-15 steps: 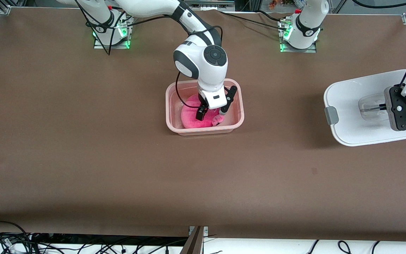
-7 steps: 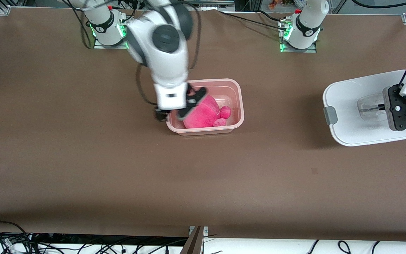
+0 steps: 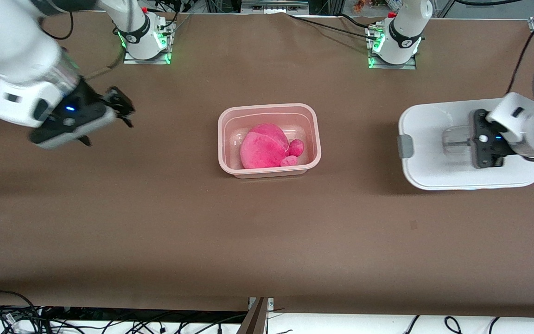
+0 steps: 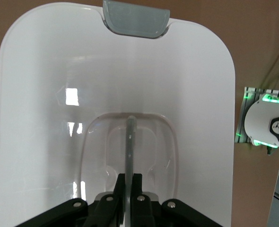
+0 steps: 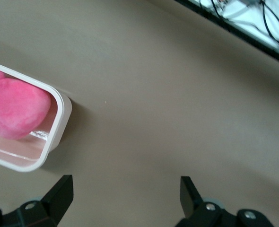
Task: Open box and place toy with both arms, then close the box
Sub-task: 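Release the toy and withdraw the right gripper while the left gripper lifts the lid, then carry the lid over the box with the left gripper and lower it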
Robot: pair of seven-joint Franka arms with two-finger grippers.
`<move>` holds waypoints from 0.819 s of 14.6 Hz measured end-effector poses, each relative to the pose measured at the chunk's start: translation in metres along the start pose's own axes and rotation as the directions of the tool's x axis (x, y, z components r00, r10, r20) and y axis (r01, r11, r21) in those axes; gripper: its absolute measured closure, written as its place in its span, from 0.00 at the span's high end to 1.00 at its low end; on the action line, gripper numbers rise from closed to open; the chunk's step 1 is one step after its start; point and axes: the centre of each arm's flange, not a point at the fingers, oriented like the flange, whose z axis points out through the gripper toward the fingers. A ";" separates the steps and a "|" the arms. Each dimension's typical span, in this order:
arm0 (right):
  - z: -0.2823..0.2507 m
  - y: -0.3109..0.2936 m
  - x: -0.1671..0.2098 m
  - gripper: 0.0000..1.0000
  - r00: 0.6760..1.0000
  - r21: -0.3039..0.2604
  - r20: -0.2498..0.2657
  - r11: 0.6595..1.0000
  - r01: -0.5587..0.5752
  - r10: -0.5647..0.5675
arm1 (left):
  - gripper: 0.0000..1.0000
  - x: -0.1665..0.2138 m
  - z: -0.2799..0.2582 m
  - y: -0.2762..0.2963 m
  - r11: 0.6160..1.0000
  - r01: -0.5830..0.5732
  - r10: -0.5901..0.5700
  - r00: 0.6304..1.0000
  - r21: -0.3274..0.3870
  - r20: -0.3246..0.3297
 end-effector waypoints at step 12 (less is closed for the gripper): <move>-0.007 0.089 -0.106 1.00 0.975 0.065 0.063 0.974 -0.215 0.211 | 0.07 0.176 0.039 0.008 0.996 0.024 -0.036 0.987 -0.080 -0.155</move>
